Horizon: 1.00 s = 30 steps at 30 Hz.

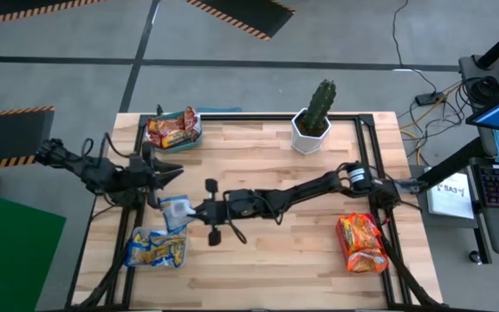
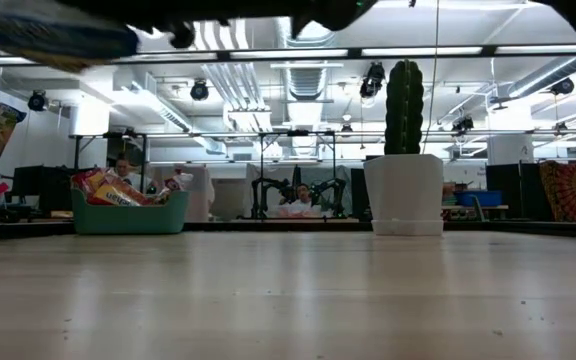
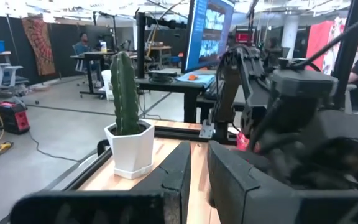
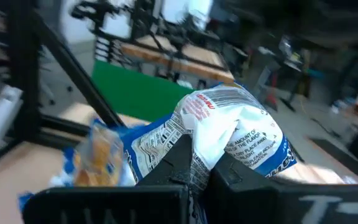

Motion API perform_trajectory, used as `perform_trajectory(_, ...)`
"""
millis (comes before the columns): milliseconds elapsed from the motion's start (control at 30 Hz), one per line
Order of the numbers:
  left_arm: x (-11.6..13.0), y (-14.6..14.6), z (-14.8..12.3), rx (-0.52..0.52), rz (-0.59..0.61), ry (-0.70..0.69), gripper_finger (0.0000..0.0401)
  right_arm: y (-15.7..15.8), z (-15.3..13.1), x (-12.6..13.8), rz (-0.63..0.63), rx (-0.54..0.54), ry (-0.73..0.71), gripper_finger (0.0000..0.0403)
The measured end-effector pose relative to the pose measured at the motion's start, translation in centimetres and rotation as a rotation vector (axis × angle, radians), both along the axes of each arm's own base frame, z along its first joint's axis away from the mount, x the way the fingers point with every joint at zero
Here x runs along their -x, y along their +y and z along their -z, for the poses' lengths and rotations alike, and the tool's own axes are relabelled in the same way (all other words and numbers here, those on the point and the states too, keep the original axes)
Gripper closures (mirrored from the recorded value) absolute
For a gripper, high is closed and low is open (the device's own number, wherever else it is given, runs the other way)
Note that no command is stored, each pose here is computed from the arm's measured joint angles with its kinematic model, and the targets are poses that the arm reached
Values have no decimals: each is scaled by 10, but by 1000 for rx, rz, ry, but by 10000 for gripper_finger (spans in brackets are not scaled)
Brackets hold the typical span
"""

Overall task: Sort Maruchan noodles
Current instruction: Put the blue noodle pack into the transparent bin

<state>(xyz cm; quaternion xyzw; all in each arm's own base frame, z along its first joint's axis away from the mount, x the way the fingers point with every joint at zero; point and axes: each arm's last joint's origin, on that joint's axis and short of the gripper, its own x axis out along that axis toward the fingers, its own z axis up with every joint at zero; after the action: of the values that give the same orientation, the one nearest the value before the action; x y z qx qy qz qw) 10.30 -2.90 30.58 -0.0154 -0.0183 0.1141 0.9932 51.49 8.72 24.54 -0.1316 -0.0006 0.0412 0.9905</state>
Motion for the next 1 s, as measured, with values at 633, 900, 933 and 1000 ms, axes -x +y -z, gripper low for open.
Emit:
perform_trajectory(633, 3, 1, -1, 9, 4, -13, 363, 43, 12, -52, -225, -63, -45, 394)
perform_trajectory(900, 3, 1, 0, 6, 3, -6, 363, 40, 42, -64, -198, -51, 29, 394)
perform_trajectory(933, 2, 1, 0, 5, 3, -5, 363, 40, 46, -66, -189, -55, 30, 394)
perform_trajectory(1000, 2, 1, 0, 4, 3, -2, 363, 39, 52, -67, -183, -82, 53, 394)
